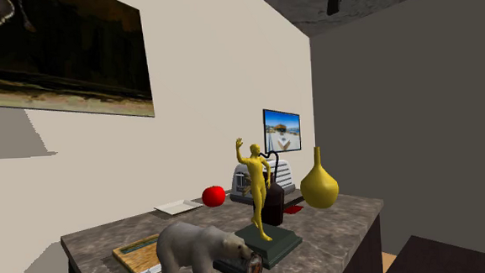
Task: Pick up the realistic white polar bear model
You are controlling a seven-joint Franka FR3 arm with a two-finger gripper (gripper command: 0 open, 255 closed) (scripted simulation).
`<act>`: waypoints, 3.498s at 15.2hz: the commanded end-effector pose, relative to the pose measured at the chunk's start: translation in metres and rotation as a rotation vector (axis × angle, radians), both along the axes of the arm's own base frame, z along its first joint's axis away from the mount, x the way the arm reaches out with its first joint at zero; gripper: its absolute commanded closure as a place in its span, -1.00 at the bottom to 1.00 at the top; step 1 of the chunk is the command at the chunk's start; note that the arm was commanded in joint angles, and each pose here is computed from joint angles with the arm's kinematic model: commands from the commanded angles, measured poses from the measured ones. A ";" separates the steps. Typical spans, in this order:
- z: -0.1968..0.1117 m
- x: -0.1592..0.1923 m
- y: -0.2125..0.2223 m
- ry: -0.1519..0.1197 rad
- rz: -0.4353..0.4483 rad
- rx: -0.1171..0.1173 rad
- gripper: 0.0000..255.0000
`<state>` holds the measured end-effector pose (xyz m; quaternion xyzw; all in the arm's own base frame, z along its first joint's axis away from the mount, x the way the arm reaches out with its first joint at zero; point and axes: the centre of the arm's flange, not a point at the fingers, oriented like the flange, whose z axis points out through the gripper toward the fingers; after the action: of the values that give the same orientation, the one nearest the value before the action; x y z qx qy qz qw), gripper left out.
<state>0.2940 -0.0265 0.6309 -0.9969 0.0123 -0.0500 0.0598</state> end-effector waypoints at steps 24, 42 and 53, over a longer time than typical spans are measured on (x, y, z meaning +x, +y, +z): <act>-0.264 0.151 0.057 0.056 0.221 -0.075 -1.00; -0.441 0.221 0.093 0.087 0.342 -0.116 -1.00; -0.454 0.221 0.093 0.087 0.342 -0.116 1.00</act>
<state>0.5158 0.0662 0.1781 -0.9874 -0.1577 0.0020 0.0090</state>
